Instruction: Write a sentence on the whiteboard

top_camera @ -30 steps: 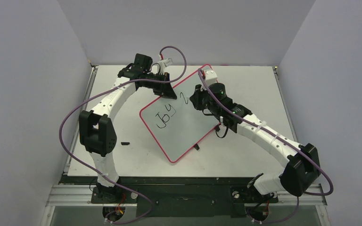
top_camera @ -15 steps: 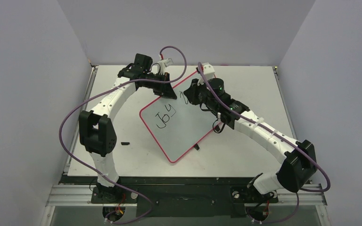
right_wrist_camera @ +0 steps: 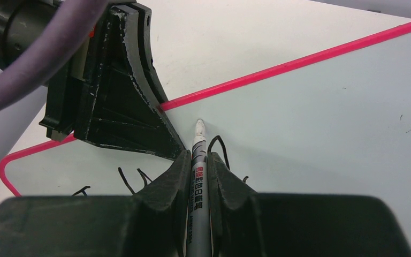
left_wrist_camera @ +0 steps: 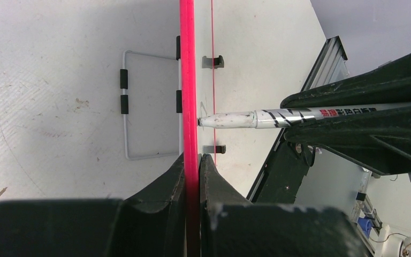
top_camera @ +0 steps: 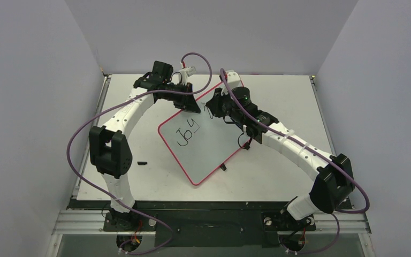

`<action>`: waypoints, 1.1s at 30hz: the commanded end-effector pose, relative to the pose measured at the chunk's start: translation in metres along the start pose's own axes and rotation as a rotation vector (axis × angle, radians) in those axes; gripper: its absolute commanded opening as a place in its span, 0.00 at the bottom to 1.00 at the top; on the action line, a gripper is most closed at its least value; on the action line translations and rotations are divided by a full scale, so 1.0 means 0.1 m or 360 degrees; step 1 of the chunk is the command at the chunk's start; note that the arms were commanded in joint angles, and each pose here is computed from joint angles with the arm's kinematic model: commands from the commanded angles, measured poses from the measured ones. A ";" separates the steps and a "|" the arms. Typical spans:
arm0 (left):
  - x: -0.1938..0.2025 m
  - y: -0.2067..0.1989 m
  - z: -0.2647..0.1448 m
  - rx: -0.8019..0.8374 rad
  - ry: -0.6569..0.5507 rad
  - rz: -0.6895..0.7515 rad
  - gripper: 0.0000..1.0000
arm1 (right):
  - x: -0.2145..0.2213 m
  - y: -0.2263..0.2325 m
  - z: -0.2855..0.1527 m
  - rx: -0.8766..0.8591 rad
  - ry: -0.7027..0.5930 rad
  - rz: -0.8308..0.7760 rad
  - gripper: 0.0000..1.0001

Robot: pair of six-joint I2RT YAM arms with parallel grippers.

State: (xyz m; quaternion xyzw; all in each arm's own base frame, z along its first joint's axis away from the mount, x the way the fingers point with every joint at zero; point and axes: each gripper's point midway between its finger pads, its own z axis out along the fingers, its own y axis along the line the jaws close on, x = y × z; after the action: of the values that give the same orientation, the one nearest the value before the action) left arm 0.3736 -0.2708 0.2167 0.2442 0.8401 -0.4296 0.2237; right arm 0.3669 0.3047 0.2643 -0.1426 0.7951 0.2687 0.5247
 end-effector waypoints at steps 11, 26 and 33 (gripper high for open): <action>-0.14 -0.07 -0.08 -0.0073 -0.0070 0.0316 0.00 | -0.18 -0.06 -0.21 0.0062 -0.0104 -0.0021 0.00; -0.15 -0.07 -0.08 -0.0072 -0.0071 0.0315 0.00 | -0.34 -0.35 -0.39 0.0138 -0.0194 0.0033 0.00; -0.14 -0.06 -0.07 -0.0075 -0.0069 0.0314 0.00 | -0.27 -0.27 -0.28 0.0072 -0.0158 0.0037 0.00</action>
State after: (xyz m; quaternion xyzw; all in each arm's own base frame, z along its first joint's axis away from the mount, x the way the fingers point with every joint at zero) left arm 0.3724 -0.2719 0.2181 0.2479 0.8385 -0.4298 0.2251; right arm 0.3676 0.2522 0.2827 -0.1001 0.7885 0.2421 0.5564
